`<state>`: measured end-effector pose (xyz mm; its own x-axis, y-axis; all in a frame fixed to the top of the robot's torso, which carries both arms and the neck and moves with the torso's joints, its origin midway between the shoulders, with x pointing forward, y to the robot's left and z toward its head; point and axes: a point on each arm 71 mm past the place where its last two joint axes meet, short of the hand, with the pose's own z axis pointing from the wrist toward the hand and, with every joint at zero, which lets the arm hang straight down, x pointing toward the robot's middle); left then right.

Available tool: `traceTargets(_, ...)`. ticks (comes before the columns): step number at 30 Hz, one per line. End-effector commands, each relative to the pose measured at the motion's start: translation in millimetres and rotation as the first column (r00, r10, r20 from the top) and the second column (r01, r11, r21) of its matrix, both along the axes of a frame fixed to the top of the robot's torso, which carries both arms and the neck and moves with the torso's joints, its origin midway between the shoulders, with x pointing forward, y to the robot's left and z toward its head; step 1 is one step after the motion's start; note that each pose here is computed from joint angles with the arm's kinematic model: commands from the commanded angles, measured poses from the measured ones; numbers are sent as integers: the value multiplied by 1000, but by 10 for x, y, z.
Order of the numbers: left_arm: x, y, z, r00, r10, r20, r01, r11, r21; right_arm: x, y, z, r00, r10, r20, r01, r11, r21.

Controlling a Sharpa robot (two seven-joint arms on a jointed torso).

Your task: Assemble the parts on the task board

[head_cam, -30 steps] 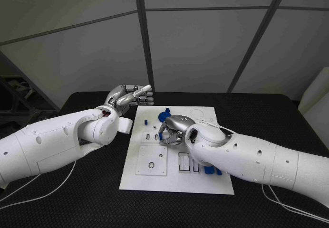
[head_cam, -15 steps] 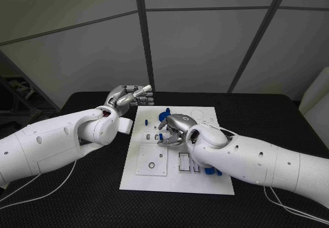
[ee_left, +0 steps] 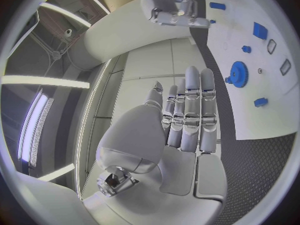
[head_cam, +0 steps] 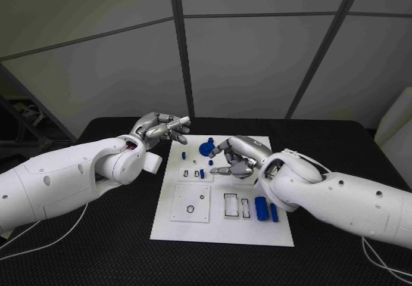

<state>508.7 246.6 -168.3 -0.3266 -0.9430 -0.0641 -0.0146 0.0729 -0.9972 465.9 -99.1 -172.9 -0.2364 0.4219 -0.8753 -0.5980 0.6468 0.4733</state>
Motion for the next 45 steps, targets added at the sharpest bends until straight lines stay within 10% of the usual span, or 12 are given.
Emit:
traceTargets(1, -30, -15, -120, 991, -69, -115, 94, 969, 229, -32, -93, 131, 987, 90, -130, -67, 983, 170)
traceTargets(14, -45, -85, -202, 951, -78, -301, 265, 711, 652, 195, -756, 715, 993, -51, -109, 82, 949, 303)
traceTargets(30, 97, -543, -190, 921, -78, -382, 371, 477, 797, 314, -895, 766, 989, -108, -100, 134, 941, 311)
traceTargets(45, 178, -772, -232, 901, -78, -427, 419, 410, 810, 357, -885, 748, 986, -121, -111, 150, 940, 306)
